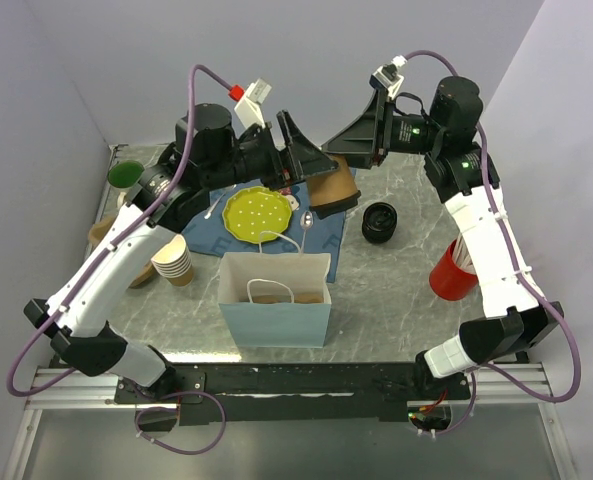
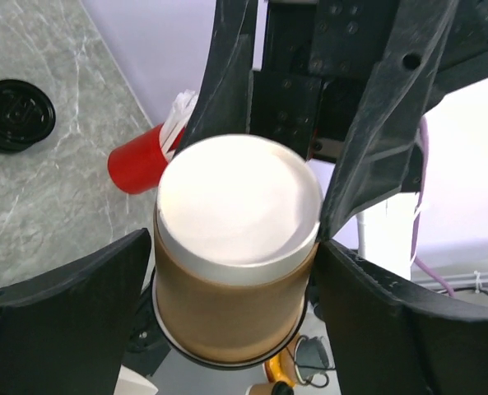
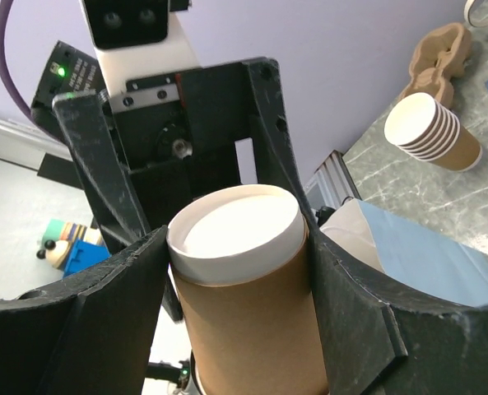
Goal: Pack the takeout coffee
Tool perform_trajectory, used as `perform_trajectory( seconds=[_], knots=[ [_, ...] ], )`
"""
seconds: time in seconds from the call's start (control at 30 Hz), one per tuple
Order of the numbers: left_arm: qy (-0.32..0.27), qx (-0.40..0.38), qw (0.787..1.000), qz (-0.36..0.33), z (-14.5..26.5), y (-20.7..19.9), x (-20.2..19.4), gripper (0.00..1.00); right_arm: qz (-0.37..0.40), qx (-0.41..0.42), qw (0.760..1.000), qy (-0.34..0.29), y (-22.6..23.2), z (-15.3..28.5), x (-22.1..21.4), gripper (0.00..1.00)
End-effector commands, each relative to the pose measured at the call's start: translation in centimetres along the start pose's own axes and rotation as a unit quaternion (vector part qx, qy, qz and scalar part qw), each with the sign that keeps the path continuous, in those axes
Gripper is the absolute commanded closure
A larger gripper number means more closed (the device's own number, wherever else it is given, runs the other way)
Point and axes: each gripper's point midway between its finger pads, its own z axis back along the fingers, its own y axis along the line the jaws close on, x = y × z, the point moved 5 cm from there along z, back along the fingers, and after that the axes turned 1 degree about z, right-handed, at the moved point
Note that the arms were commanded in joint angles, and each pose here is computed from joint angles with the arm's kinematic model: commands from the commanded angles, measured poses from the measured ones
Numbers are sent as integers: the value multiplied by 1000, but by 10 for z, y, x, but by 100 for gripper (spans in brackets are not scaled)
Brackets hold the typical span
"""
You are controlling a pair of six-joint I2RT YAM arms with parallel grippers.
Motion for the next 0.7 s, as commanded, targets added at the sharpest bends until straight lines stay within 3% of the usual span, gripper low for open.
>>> perform_trajectory(
  seconds=[0.0,0.13,0.37,0.57,0.63,0.67],
  knots=[
    [-39,-50,998,7,13,-26,19,18,42,14,999,-5,22,9,-7,53],
    [-67,-83,994,29,17,-39,28,22,46,-22,998,-47,19,17,3,37],
    [-82,-109,990,30,22,-56,39,28,54,-38,995,-72,22,26,16,37],
    [-87,-134,986,39,27,-60,36,35,51,-34,994,-94,26,29,16,23],
    [-86,-137,986,40,30,-60,34,37,54,-22,993,-99,32,29,18,3],
    [-85,-137,986,41,29,-60,34,37,56,-18,993,-101,32,29,19,0]
  ],
)
